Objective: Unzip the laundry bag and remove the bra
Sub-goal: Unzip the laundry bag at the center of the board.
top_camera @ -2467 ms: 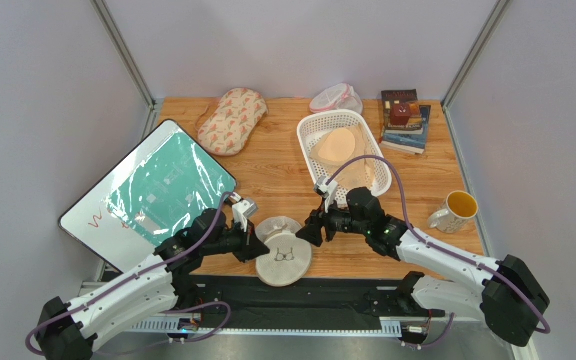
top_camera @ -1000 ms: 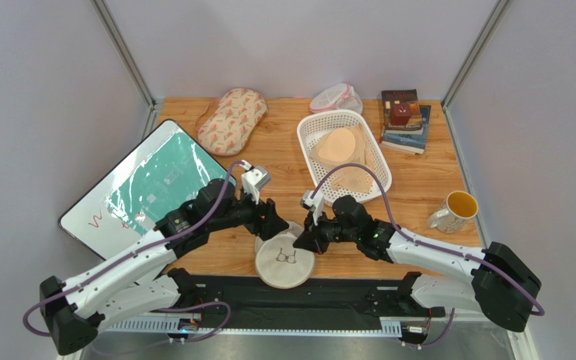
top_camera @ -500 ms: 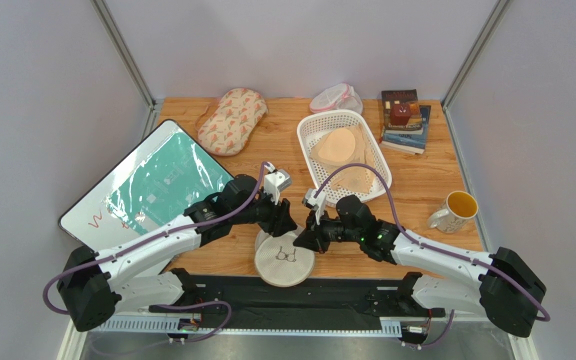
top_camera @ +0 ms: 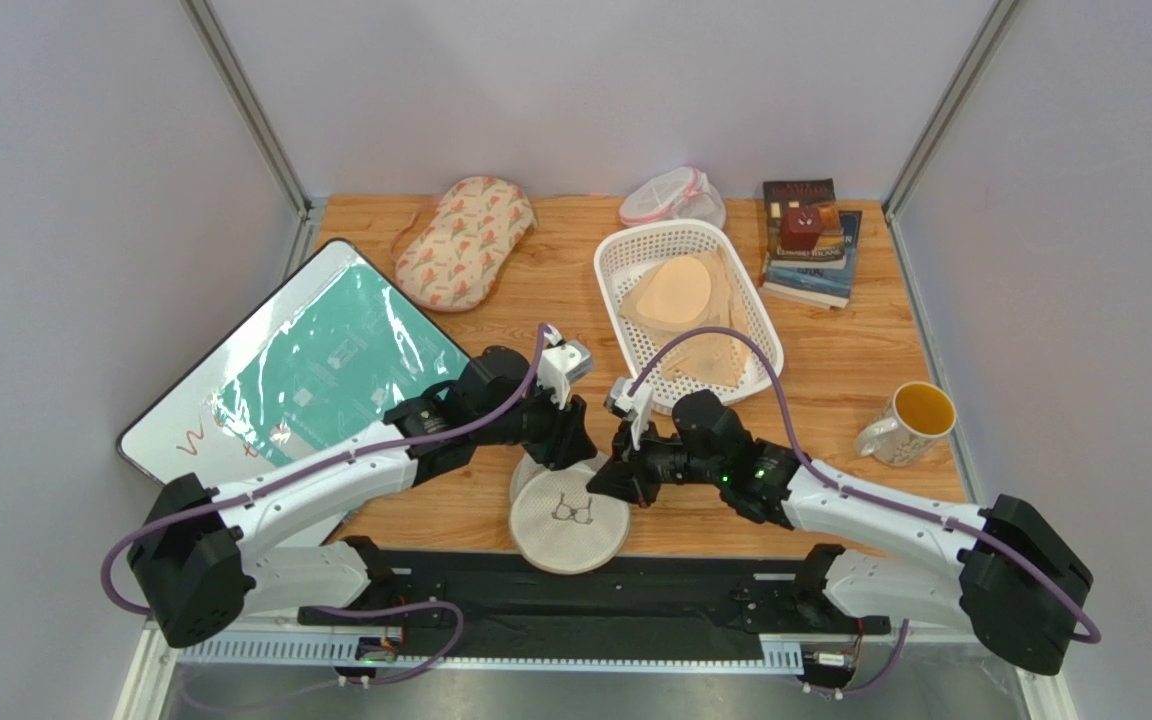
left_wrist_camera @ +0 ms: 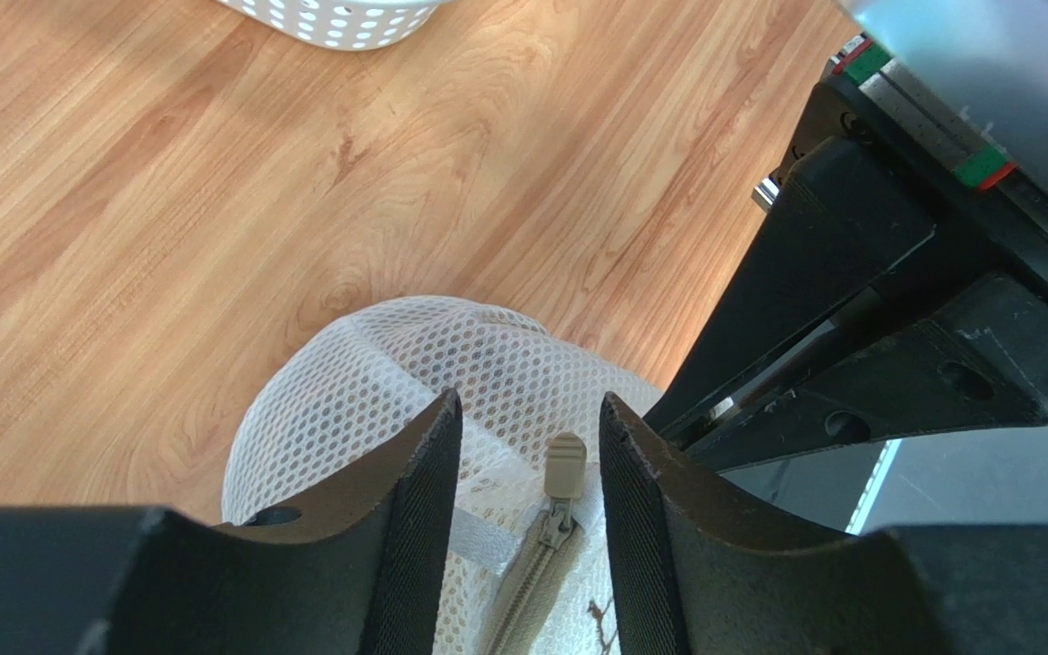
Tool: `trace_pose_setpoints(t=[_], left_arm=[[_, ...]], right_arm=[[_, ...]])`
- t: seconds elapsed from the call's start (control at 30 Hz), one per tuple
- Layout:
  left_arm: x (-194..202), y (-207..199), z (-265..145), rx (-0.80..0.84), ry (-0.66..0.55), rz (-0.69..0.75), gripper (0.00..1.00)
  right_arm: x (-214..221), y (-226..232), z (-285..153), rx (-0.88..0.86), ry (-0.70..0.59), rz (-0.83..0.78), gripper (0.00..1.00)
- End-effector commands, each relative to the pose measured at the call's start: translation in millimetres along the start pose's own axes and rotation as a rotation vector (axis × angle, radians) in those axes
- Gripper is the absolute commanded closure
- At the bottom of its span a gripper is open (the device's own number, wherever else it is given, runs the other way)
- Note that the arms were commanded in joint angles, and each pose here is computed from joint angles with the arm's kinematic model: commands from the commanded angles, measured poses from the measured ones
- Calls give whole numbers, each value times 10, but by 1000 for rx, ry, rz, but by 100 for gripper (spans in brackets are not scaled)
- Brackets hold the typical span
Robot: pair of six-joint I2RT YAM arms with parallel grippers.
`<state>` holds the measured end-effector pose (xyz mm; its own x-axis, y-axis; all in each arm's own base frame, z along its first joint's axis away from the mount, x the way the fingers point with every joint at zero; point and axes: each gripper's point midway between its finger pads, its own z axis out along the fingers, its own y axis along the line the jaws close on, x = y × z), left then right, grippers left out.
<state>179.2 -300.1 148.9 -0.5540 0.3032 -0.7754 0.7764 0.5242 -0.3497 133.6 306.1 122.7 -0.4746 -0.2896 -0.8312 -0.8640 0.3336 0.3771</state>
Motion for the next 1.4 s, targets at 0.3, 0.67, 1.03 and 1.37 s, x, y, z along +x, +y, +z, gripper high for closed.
trace_pose_setpoints(t=[0.3, 0.67, 1.03, 1.37], left_arm=[[-61, -133, -82, 53, -15, 4, 55], [-5, -163, -39, 76, 8, -14, 56], [79, -103, 4, 54, 31, -24, 57], [51, -148, -86, 58, 5, -47, 98]], right_arm=[[-81, -21, -25, 21, -34, -36, 100], [-87, -26, -30, 25, -36, -38, 100], [-104, -11, -43, 21, -42, -41, 100], [-112, -58, -84, 59, -54, -32, 100]])
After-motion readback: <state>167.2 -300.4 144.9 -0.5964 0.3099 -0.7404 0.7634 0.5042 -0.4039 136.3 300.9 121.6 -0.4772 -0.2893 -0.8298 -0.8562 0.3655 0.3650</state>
